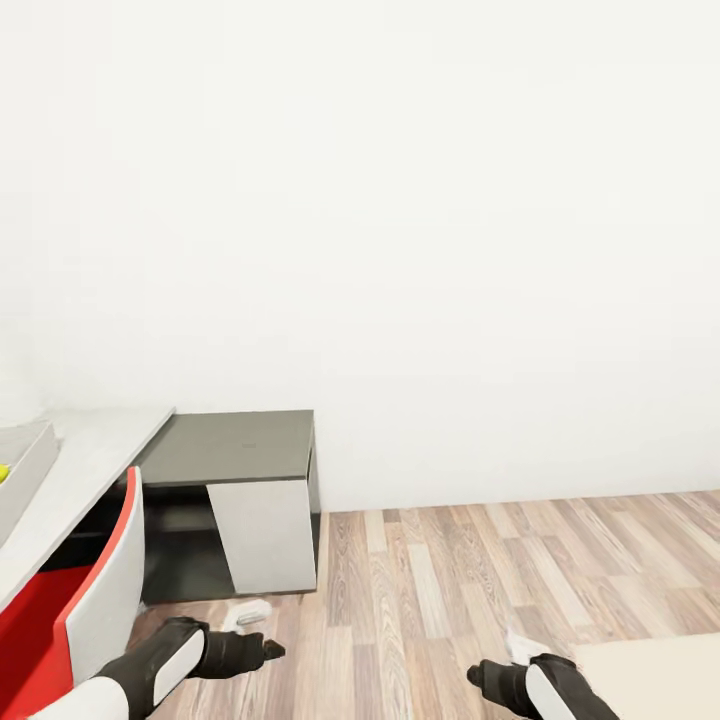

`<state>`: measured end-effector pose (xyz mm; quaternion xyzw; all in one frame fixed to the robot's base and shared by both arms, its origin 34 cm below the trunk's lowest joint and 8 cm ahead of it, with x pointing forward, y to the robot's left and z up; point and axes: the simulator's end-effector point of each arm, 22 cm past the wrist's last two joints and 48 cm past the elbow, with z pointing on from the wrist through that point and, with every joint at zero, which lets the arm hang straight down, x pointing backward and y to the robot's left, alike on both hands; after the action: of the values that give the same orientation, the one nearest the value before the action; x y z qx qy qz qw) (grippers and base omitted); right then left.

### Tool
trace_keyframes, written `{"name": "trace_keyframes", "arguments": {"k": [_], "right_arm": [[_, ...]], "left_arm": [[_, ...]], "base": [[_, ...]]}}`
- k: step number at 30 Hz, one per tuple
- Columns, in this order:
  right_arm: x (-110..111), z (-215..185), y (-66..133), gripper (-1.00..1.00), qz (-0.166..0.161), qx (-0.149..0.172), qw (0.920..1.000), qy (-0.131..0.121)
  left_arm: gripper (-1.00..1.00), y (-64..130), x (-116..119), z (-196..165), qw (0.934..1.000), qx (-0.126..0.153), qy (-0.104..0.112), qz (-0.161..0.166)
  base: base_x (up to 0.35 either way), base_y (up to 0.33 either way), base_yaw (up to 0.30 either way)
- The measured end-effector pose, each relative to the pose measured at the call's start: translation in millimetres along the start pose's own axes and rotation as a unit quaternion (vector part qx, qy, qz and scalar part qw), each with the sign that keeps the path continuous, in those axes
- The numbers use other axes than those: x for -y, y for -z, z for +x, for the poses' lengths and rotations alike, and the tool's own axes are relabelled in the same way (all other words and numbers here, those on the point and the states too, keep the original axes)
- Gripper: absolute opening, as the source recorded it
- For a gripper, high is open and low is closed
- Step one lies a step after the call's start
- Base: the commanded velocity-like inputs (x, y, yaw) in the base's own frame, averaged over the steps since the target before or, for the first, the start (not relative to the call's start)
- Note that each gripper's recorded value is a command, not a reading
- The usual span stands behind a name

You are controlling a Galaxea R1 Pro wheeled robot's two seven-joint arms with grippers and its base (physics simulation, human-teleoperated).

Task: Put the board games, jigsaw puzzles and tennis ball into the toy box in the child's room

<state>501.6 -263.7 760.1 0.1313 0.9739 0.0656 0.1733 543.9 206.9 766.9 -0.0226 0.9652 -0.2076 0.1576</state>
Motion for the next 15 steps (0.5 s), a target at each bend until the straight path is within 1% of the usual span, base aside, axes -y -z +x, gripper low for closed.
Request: {"name": "trace_keyframes", "arguments": {"k": [1,2,3,5,6,7,8,9,10,13,15], "right_arm": [[3.1,14.6,-6.0,1.00,0.007,-0.014,0.9998,0.008],[4.5,23.8,-9.5,1.00,0.011,-0.022,0.9996,0.013],[4.7,42.4,-15.9,1.00,0.017,-0.039,0.9988,0.023],[3.1,62.7,-22.4,1.00,0.023,-0.056,0.9976,0.033],[-0.5,81.0,-27.9,1.00,0.026,-0.069,0.9964,0.041],[-2.3,90.2,-30.6,1.00,0.027,-0.075,0.9958,0.045],[-5.3,106.0,-35.2,1.00,0.030,-0.083,0.9948,0.051],[-2.7,141.6,-43.7,1.00,0.044,-0.099,0.9920,0.065],[3.7,158.5,-46.0,1.00,0.054,-0.108,0.9902,0.071],[15.4,177.1,-48.1,1.00,0.069,-0.118,0.9878,0.075],[23.3,188.4,-49.2,1.00,0.078,-0.121,0.9866,0.075]], "left_arm": [[1.00,-6.3,-11.9,12.7,0.9998,-0.003,0.001,-0.021],[1.00,-9.2,-18.7,19.9,0.9995,-0.004,0.002,-0.032],[1.00,-14.1,-30.3,34.0,0.9986,-0.005,0.004,-0.052],[1.00,-19.4,-38.5,49.2,0.9976,-0.006,0.006,-0.068],[1.00,-24.0,-43.7,64.3,0.9967,-0.007,0.006,-0.081],[1.00,-26.5,-45.5,73.1,0.9962,-0.008,0.007,-0.087],[1.00,-29.9,-50.0,91.1,0.9951,-0.012,0.007,-0.097],[1.00,-32.5,-62.9,129.6,0.9917,-0.026,0.010,-0.125],[1.00,-32.3,-70.0,155.4,0.9897,-0.040,0.013,-0.137],[1.00,-31.6,-76.7,174.6,0.9873,-0.051,0.017,-0.150],[1.00,-30.4,-81.7,196.5,0.9851,-0.064,0.020,-0.159]], "base": [[-0.007,0.000,0.000],[-0.004,0.000,-0.012],[-0.004,0.000,-0.024],[-0.002,0.000,-0.045],[-0.001,0.000,-0.067],[-0.001,0.000,-0.086],[0.000,0.000,-0.112],[0.000,0.000,-0.117],[0.000,0.000,-0.118],[0.000,0.000,-0.121],[0.000,0.000,-0.123]]}}
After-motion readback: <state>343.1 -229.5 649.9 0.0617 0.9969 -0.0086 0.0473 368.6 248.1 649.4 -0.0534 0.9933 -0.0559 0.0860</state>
